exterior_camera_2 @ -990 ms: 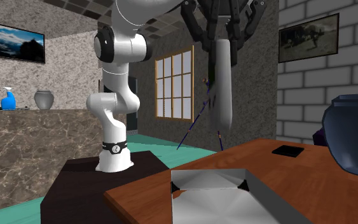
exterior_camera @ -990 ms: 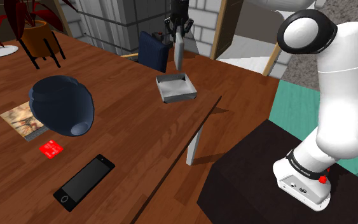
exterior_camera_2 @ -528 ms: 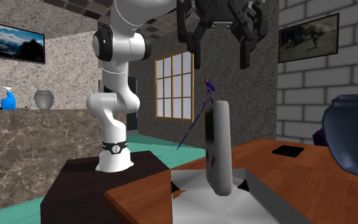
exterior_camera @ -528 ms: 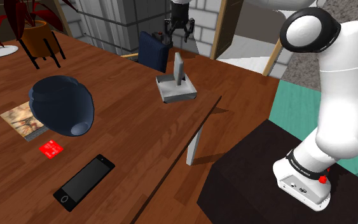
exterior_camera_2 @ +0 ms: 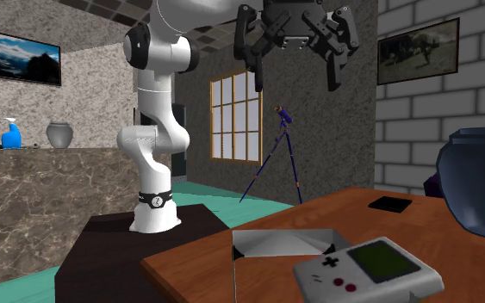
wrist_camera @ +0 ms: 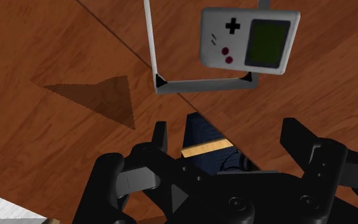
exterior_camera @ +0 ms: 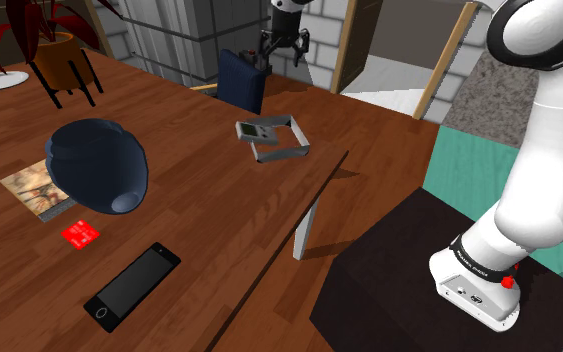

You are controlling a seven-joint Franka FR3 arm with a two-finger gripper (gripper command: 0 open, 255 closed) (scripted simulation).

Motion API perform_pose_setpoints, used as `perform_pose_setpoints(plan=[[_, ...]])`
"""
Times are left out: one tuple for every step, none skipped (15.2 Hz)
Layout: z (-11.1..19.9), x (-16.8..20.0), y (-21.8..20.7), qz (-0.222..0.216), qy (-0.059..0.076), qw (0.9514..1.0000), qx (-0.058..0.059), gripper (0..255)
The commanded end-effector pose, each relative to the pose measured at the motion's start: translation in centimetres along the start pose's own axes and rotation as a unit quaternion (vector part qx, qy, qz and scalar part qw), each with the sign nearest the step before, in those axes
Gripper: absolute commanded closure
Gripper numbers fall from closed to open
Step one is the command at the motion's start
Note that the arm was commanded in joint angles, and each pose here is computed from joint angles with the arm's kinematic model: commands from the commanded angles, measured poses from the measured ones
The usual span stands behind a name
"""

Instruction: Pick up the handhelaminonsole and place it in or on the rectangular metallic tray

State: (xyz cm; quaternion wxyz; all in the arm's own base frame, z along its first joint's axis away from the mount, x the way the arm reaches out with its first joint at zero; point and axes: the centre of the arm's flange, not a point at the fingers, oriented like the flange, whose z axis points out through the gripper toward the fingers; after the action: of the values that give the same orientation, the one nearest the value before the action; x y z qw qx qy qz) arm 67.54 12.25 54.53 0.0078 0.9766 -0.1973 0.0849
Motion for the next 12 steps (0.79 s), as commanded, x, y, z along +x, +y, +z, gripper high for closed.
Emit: perform_pose_setpoints(plan=[[1.05, -0.05, 0.01, 0.0, 0.001, 1.0, 0.0, 0], [1.36, -0.05, 0.01, 0.0, 0.001, 1.0, 0.0, 0], [1.36, -0.05, 0.01, 0.0, 0.001, 1.0, 0.0, 0], [1.36, -0.05, 0.01, 0.0, 0.001, 1.0, 0.0, 0], [1.36, -0.05, 0.01, 0.0, 0.001, 1.0, 0.0, 0], [1.36, -0.05, 0.01, 0.0, 0.001, 1.0, 0.0, 0], [1.36, -0.05, 0.01, 0.0, 0.001, 1.0, 0.0, 0], [1.36, -0.05, 0.01, 0.0, 0.001, 1.0, 0.0, 0], [1.35, -0.05, 0.01, 0.0, 0.0, 1.0, 0.0, 0], [1.35, -0.05, 0.01, 0.0, 0.0, 1.0, 0.0, 255], [1.35, -0.05, 0.01, 0.0, 0.0, 1.0, 0.0, 255], [1.35, -0.05, 0.01, 0.0, 0.0, 1.0, 0.0, 255]])
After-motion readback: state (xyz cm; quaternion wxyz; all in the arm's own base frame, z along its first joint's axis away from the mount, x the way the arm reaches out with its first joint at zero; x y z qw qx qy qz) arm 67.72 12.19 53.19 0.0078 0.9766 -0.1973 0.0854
